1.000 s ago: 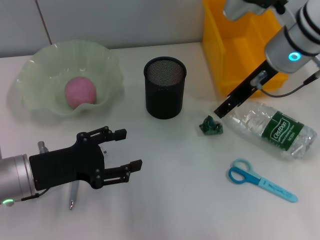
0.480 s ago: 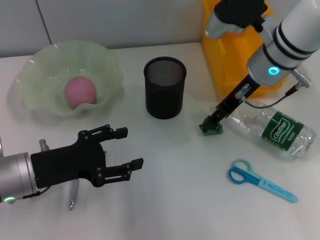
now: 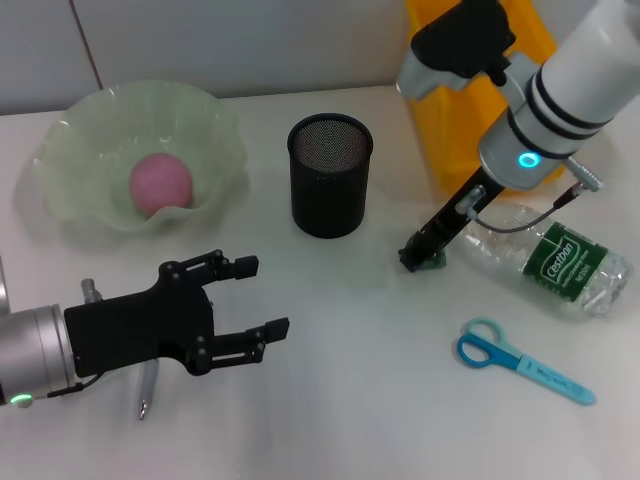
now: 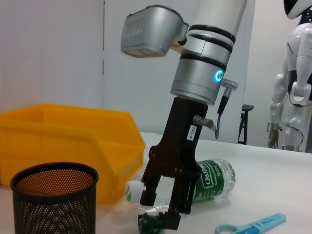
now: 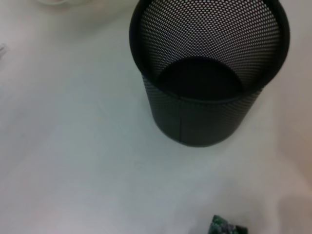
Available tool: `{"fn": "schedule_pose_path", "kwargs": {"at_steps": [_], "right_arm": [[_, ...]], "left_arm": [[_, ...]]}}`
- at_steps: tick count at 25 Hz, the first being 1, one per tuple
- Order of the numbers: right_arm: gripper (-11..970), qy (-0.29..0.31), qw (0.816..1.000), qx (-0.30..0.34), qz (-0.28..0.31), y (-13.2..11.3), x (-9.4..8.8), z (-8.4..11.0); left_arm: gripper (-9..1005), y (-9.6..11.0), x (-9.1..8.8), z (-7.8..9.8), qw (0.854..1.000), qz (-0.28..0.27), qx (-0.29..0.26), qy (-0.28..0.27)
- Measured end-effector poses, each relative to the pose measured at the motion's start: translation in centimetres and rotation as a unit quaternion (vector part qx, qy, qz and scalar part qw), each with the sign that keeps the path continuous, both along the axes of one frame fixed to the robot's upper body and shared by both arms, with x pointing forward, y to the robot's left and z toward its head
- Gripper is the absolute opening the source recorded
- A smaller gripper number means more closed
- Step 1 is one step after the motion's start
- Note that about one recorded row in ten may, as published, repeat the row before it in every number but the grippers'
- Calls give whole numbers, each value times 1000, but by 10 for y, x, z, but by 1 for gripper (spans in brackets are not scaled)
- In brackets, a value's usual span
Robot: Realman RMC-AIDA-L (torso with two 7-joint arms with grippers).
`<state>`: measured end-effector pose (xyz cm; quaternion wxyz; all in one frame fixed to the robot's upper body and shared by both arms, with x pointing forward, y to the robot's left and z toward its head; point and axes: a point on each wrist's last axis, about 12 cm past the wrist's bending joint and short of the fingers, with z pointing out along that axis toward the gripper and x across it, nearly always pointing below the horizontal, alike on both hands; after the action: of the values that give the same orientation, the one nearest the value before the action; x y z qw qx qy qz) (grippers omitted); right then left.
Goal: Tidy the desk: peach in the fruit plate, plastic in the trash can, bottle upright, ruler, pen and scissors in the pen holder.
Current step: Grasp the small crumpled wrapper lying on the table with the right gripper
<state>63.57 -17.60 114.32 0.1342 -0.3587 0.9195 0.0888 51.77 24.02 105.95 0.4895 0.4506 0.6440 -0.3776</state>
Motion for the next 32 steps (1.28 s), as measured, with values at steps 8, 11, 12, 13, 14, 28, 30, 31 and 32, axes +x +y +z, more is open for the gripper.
{"fn": "schedule_pose_path", "kwargs": {"at_steps": [8, 11, 12, 13, 14, 28, 30, 31, 32], "right_arm": [[788, 3, 1000, -5, 9, 7, -1, -8], [787, 2, 1000, -6, 11, 8, -1, -9], [787, 1, 1000, -6, 10, 8, 0, -9], [787, 1, 1000, -6, 9, 8, 0, -10], [787, 0, 1000, -6, 9, 8, 0, -11], [659, 2, 1000, -18, 15, 10, -2, -14], [610, 2, 1000, -18, 15, 10, -2, -14], [586, 2, 1000, -18, 15, 10, -2, -14], [561, 2, 1000, -19, 15, 10, -2, -14]], "left_arm": [[811, -1, -1, -1, 1000, -3, 1, 2], [811, -1, -2, -2, 1000, -3, 1, 5], [811, -1, -2, -2, 1000, -3, 0, 6], [811, -1, -2, -2, 1000, -3, 0, 6], [811, -1, -2, -2, 1000, -3, 0, 6], [810, -2, -1, -2, 1000, -4, 1, 3], [810, -2, -1, -2, 1000, -4, 1, 3], [810, -2, -1, -2, 1000, -4, 1, 3], [810, -2, -1, -2, 1000, -4, 1, 3]]}}
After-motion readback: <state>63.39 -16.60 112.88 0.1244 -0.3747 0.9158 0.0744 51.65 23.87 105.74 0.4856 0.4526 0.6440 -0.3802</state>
